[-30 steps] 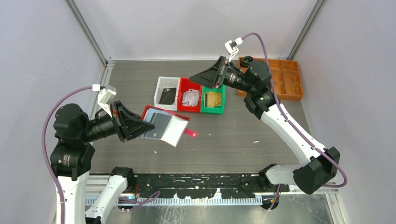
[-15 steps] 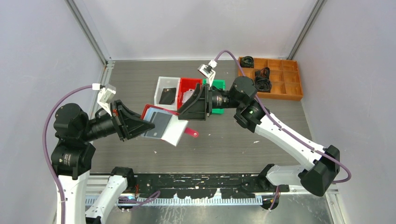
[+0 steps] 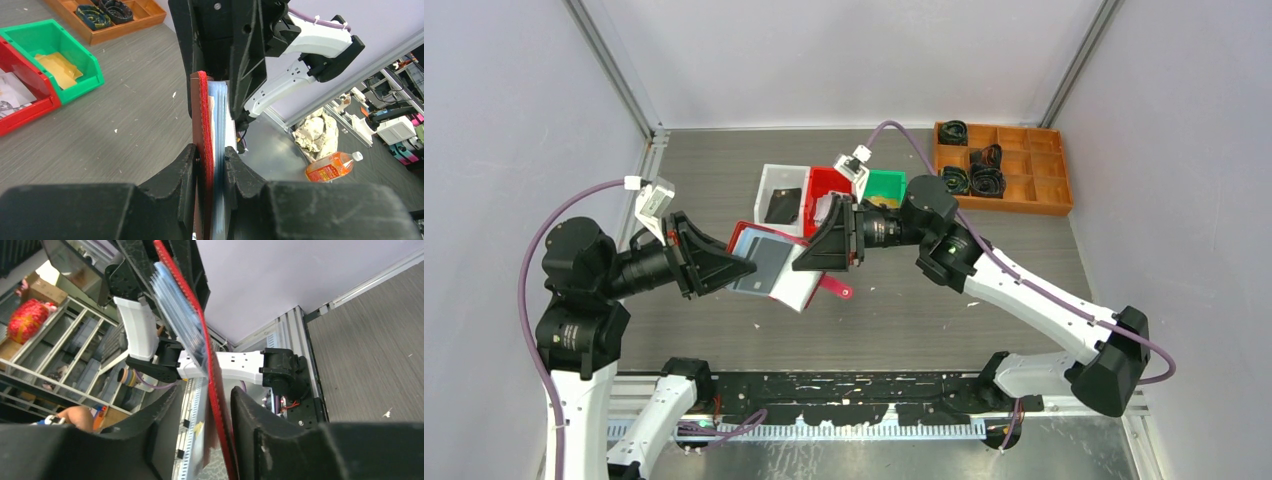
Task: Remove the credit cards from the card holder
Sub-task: Remove the credit card from the card holder.
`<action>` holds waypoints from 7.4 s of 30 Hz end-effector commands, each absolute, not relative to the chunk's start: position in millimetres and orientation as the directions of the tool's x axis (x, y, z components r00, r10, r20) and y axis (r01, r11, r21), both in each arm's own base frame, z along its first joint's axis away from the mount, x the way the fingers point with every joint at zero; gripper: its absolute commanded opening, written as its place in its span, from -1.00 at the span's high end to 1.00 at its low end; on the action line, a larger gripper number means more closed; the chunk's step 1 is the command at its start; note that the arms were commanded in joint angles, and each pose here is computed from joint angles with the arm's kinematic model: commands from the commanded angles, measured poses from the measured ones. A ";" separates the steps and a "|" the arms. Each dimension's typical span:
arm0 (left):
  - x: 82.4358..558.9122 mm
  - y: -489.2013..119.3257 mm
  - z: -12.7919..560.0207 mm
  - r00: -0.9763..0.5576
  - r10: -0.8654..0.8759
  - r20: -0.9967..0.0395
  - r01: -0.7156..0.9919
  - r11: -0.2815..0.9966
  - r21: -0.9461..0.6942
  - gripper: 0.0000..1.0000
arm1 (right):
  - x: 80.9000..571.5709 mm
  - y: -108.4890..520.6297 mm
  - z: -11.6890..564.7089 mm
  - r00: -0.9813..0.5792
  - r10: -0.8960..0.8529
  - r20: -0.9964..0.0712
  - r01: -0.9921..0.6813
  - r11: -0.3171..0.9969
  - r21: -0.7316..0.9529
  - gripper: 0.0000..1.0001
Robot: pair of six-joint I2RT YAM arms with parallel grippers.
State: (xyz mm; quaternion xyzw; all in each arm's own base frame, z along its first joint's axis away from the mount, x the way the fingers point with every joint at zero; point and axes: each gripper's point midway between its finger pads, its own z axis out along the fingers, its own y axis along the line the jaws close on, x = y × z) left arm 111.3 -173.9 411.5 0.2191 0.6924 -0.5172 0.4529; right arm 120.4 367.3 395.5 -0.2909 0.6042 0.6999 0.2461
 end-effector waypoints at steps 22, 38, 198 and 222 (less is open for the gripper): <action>108.8 -172.1 405.1 -0.400 -0.110 -0.910 0.830 0.377 -0.410 0.64 | 141.7 387.5 401.2 -0.726 0.123 -0.677 -0.685 -0.044 0.727 0.99; 113.8 -170.1 406.6 -0.400 -0.135 -0.906 0.812 0.407 -0.419 0.41 | 135.1 382.6 409.0 -0.727 0.128 -0.674 -0.684 -0.059 0.727 0.99; 146.9 -176.1 382.9 -0.690 -0.242 -0.682 0.572 0.394 -0.719 0.88 | 138.6 413.0 383.8 -0.827 0.093 -0.555 -0.562 -0.102 0.821 -0.08; 122.5 -188.2 411.6 -0.735 -0.223 -0.641 0.614 0.184 -0.768 0.39 | 133.2 418.8 393.9 -0.838 0.122 -0.532 -0.546 -0.164 0.822 0.58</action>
